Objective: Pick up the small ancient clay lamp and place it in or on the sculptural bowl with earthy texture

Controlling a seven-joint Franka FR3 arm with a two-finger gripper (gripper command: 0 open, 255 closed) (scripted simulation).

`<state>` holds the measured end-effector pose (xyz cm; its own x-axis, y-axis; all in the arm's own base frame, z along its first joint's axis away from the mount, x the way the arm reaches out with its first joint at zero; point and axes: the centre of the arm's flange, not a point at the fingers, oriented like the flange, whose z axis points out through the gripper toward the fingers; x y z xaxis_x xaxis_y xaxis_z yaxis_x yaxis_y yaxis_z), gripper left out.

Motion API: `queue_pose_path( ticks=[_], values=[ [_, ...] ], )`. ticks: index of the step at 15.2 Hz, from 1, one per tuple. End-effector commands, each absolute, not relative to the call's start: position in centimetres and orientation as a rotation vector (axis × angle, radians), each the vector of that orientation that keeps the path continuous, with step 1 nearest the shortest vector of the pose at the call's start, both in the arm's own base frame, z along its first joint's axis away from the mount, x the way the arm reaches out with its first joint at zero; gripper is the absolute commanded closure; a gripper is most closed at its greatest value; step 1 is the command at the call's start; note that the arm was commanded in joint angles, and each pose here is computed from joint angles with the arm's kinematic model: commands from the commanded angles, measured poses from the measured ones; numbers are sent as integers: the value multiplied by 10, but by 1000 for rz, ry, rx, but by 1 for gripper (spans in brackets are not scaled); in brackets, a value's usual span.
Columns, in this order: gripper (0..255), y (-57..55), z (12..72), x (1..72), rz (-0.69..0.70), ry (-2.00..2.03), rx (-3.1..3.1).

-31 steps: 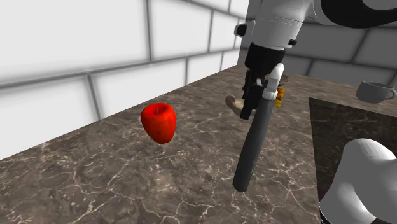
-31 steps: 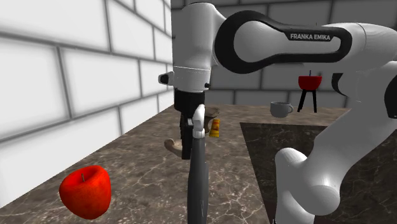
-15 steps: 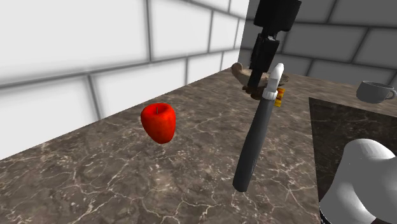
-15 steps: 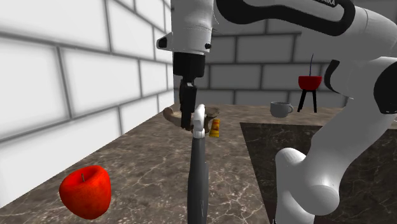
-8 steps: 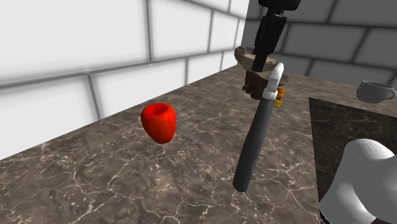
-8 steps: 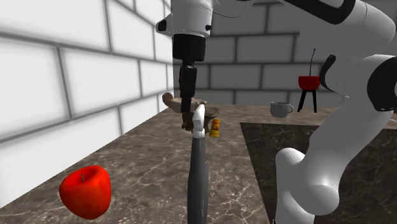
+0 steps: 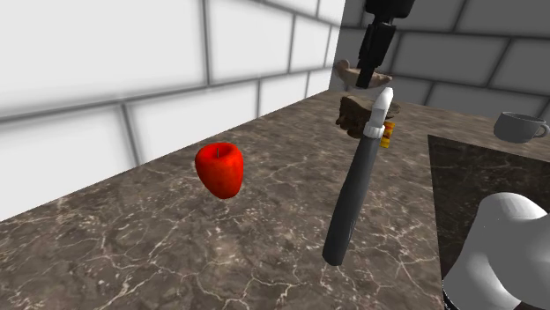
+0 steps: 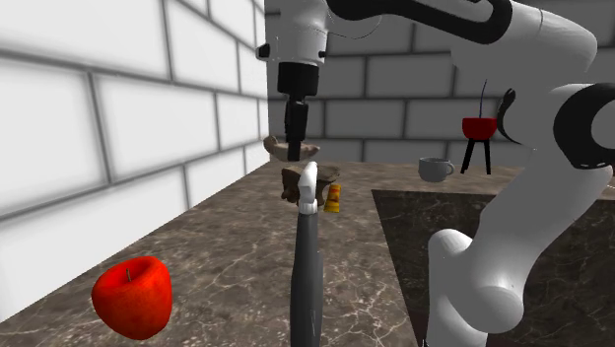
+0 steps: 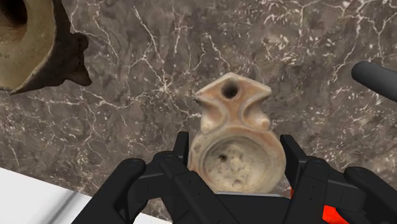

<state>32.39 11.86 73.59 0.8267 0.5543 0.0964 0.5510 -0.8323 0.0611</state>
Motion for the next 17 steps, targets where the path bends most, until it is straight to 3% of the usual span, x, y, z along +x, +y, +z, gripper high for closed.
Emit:
queue_pose_path(
  ticks=[1,17],
  values=[
    [255,93,737,333,171,902,2972],
    [255,-104,735,410,171,902,2972]
  ],
)
